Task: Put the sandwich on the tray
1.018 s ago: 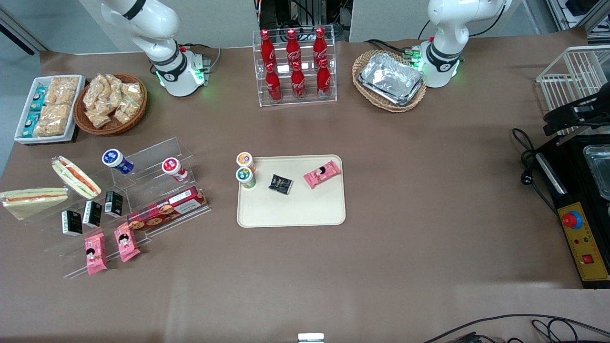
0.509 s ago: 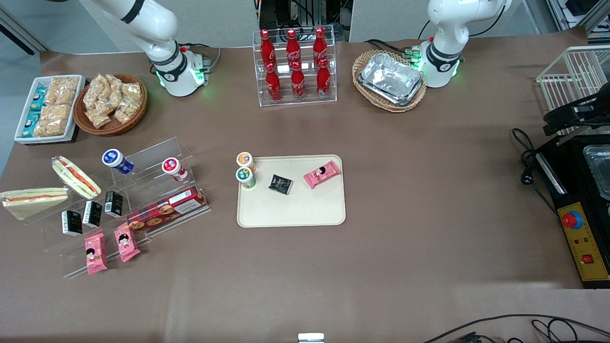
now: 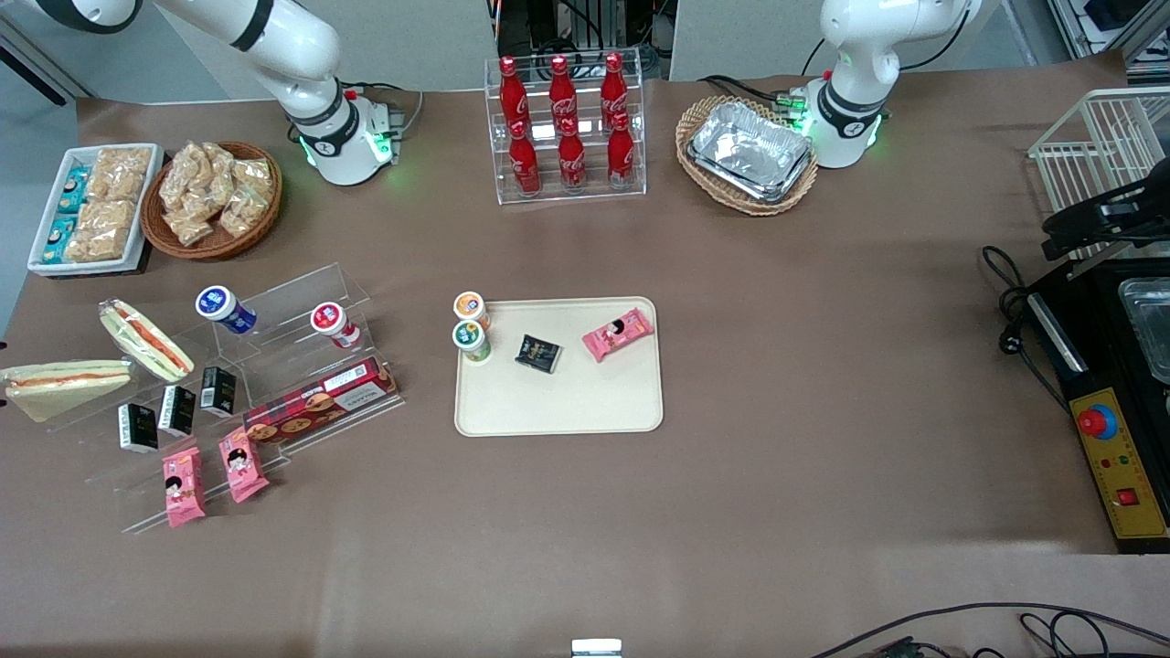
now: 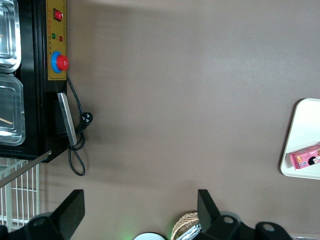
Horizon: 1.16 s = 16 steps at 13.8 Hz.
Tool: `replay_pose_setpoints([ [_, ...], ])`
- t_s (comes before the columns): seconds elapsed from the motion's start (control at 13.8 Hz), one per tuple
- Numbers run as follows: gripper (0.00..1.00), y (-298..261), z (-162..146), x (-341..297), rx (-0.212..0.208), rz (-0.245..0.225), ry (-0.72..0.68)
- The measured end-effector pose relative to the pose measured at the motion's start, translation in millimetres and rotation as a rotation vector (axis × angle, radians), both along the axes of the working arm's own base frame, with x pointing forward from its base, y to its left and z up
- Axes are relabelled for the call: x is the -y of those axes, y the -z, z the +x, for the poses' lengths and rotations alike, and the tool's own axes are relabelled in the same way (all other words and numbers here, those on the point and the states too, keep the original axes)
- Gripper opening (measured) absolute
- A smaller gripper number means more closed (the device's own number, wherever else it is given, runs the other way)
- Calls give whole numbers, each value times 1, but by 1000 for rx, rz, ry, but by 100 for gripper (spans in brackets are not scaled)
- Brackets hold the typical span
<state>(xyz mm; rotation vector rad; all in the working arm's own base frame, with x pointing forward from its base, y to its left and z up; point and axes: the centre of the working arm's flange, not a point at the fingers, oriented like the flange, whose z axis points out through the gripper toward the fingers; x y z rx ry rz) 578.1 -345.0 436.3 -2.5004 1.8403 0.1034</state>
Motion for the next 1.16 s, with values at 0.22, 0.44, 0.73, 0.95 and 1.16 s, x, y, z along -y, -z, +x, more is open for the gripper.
replay_pose_setpoints([
  [0.22,100,12,-3,-1,-19,11,2],
  [0.44,100,20,-4,0,-17,6,4],
  [0.73,100,30,-2,0,6,-26,-2],
  [0.95,100,42,-1,1,24,-40,6],
  [1.16,100,54,-3,1,30,-50,7],
])
